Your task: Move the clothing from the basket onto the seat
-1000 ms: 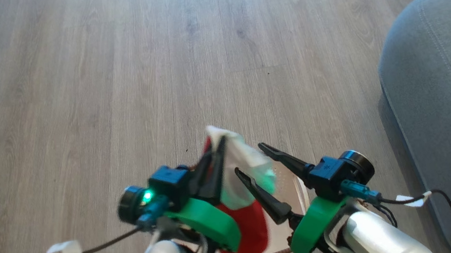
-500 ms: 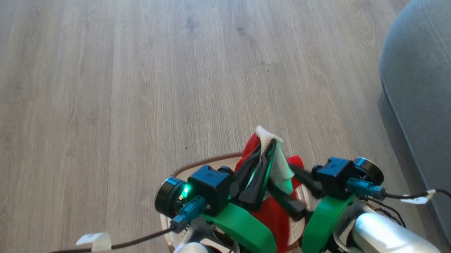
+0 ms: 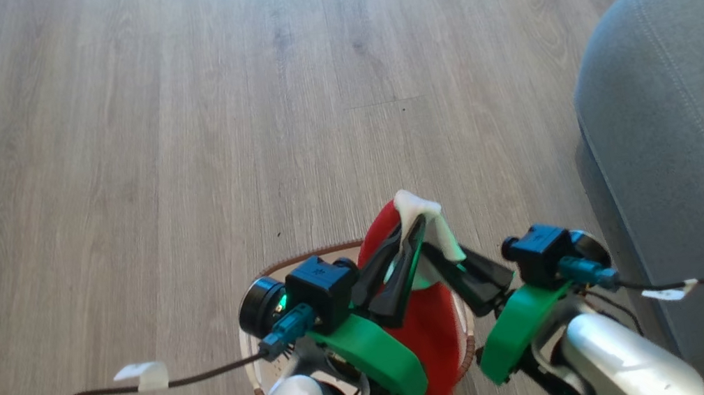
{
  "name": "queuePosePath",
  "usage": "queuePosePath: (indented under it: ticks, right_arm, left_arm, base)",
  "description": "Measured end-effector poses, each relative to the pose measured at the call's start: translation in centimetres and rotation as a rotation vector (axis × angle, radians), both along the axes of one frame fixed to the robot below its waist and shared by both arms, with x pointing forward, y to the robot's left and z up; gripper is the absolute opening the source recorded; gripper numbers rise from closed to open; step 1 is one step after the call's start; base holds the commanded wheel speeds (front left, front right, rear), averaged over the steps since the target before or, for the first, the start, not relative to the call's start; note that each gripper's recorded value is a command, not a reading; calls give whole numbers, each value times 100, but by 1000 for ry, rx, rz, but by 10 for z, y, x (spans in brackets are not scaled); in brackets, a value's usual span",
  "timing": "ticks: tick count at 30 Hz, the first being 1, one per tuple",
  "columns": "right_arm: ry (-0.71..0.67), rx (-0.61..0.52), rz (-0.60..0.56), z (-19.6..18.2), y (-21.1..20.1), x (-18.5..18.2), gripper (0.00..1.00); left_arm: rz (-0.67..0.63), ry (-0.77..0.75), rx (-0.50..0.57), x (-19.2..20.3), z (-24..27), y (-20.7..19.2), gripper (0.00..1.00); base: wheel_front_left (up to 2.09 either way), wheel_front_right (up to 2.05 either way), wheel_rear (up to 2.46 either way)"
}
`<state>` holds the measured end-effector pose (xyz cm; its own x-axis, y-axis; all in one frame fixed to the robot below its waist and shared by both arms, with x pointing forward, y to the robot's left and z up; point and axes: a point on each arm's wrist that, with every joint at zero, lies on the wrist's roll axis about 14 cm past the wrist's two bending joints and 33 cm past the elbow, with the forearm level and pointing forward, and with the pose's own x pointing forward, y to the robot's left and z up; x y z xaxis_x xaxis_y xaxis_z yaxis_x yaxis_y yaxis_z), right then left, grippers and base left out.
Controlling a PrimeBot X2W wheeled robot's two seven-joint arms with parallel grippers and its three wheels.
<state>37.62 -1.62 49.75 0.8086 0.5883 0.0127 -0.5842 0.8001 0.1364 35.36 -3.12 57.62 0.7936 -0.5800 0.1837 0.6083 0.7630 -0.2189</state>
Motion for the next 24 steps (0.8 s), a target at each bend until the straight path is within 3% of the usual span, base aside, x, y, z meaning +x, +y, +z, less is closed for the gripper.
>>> queuePosePath:
  ticks: [2, 3, 4, 16, 24]
  right_arm:
    - [-8, 3, -20, 3, -7, 3, 0]
    - [-12, 3, -30, 4, -11, 4, 0]
    - [-16, 2, -40, 5, -15, 5, 0]
    - [-89, -6, -234, 26, -88, 22, 0]
    - [-138, -40, -425, 40, -163, 16, 0]
  left_arm:
    - [4, 8, 5, 1, -4, 0, 64]
    - [5, 14, 11, 2, -7, 0, 91]
    - [4, 20, 14, 2, -9, 0, 100]
    - [-19, 51, 27, 7, -35, -12, 100]
    - [-168, 63, 36, -2, -45, -56, 100]
  base:
    - [0, 0, 0]
    - [0, 0, 0]
    - [0, 0, 0]
    - [0, 0, 0]
    - [0, 0, 0]
